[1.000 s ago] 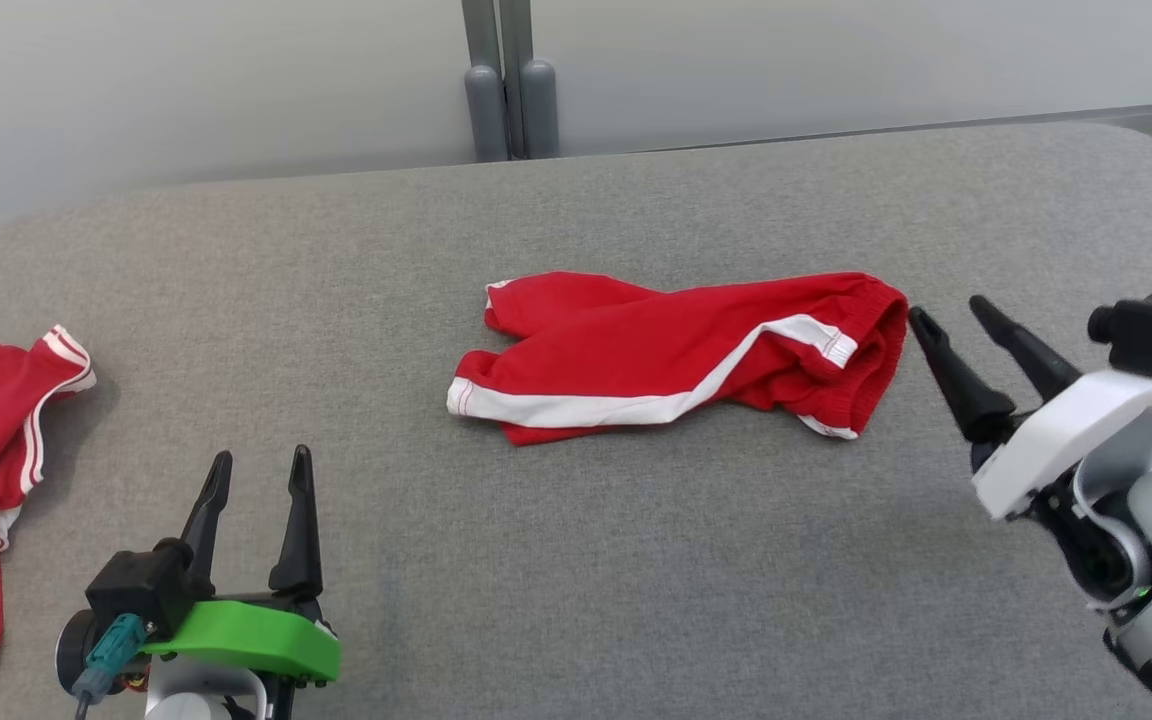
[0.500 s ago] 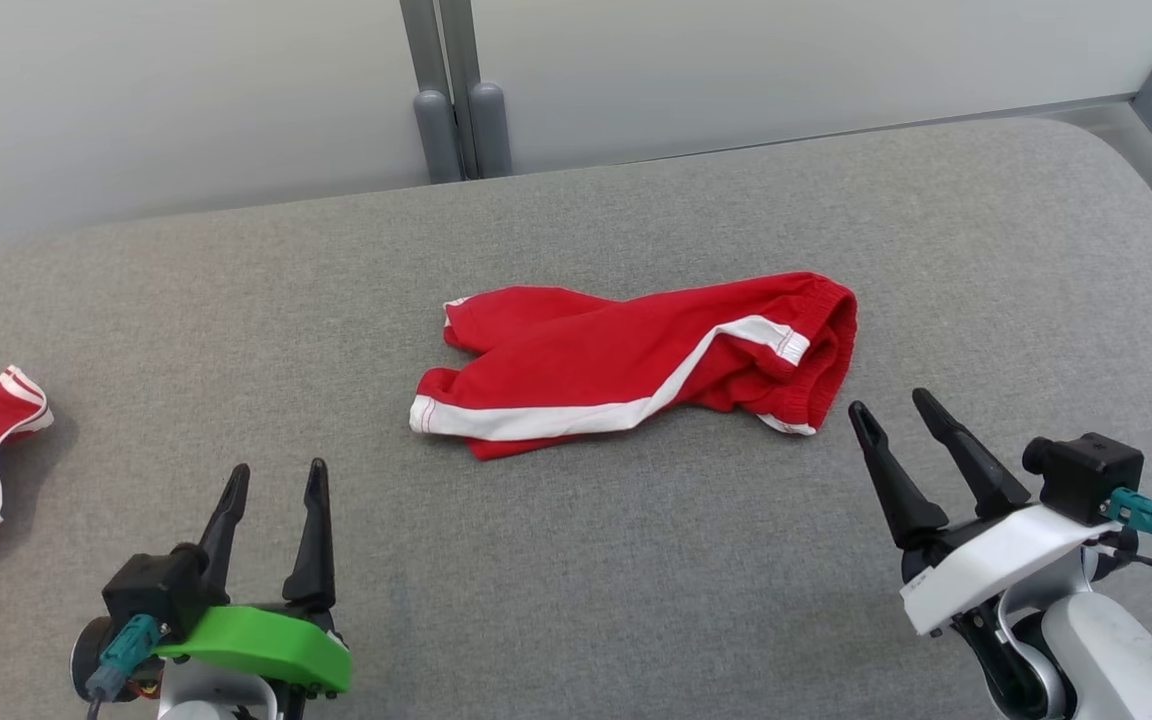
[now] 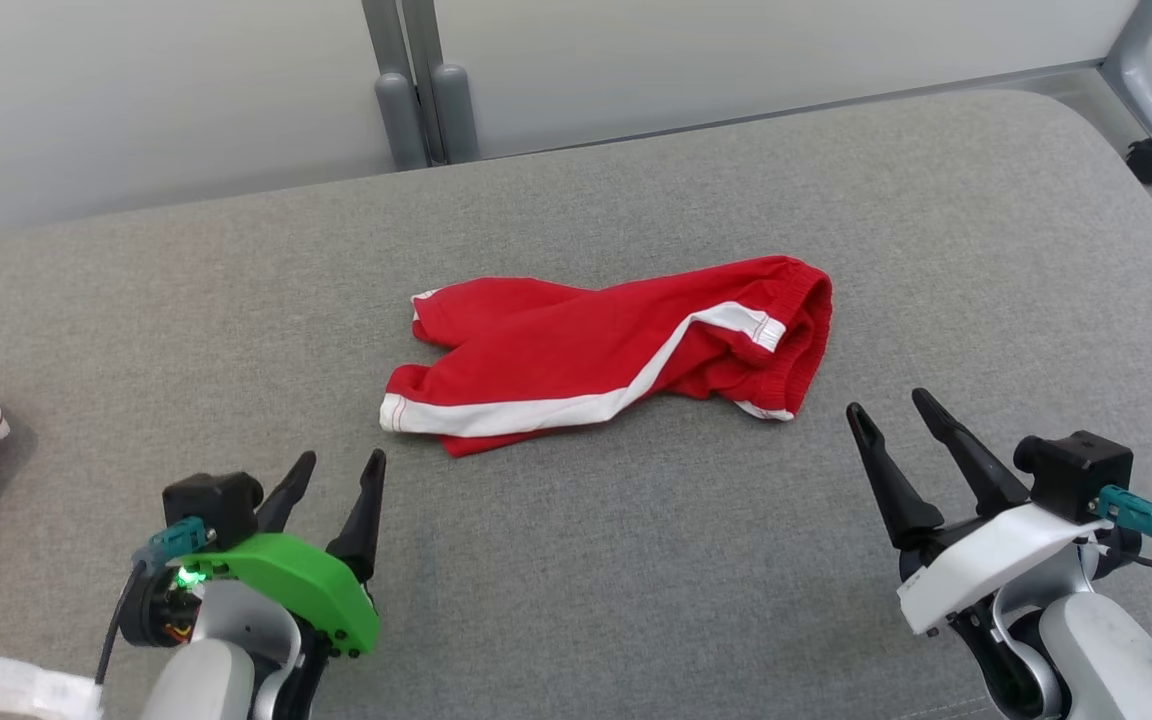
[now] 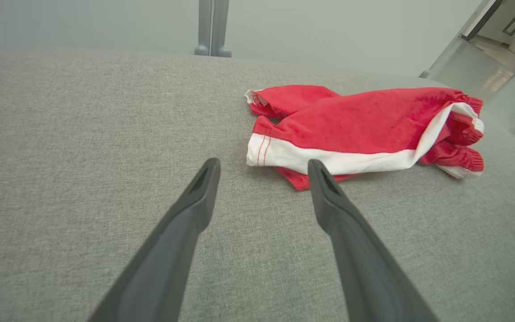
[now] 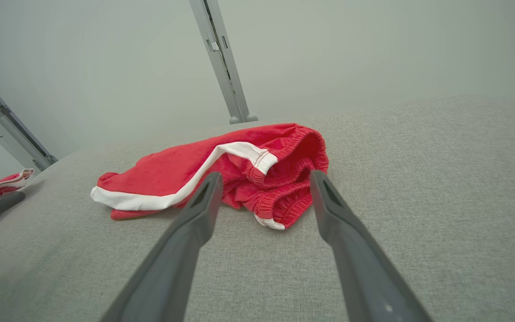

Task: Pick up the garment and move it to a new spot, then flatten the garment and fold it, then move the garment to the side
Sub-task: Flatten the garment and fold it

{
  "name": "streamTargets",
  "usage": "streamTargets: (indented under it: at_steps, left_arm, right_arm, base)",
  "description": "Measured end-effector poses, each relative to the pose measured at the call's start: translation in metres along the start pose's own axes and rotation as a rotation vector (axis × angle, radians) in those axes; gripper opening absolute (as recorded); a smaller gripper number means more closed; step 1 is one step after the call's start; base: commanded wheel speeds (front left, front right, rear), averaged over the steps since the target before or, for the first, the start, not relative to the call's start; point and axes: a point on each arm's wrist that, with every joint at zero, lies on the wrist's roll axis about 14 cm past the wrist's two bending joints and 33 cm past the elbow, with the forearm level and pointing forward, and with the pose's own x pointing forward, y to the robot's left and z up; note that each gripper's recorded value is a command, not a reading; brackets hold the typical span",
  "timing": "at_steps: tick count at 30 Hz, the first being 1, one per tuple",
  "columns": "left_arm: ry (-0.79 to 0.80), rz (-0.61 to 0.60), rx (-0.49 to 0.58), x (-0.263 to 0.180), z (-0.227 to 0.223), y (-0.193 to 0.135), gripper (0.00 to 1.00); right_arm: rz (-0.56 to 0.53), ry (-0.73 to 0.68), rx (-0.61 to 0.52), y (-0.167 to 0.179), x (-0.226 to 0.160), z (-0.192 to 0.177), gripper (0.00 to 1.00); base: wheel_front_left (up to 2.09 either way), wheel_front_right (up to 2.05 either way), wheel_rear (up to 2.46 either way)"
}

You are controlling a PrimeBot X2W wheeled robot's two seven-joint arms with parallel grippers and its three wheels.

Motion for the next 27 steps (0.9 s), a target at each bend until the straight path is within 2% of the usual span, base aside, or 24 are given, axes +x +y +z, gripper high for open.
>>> streamTargets:
  at_steps: [7,9,19,20,22,27]
  left_arm:
    - [0.212,-0.033,-0.004,0.032,-0.02,0.005,1.0]
    - [0.23,-0.04,-0.024,0.041,-0.019,0.007,1.0]
    - [0.369,-0.099,0.012,0.064,-0.046,0.007,1.0]
    - [0.371,-0.104,0.014,0.066,-0.047,0.007,0.4]
    - [0.363,-0.112,0.005,0.068,-0.046,0.005,0.0]
    - [0.33,-0.122,0.015,0.064,-0.041,0.005,0.0]
  right_arm:
    - [-0.015,0.032,0.003,-0.005,0.003,-0.009,1.0]
    - [-0.019,0.042,0.005,-0.007,0.004,-0.012,1.0]
    - [-0.06,0.078,0.002,-0.02,0.001,-0.023,1.0]
    - [-0.065,0.079,0.004,-0.021,0.0,-0.024,1.0]
    - [-0.069,0.083,0.005,-0.022,-0.001,-0.026,1.0]
    - [-0.057,0.088,0.011,-0.017,0.0,-0.029,1.0]
  base:
    - [0.0,0.0,0.0]
    - [0.0,0.0,0.0]
    - [0.0,0.0,0.0]
    - [0.0,0.0,0.0]
    - [0.0,0.0,0.0]
    - [0.0,0.0,0.0]
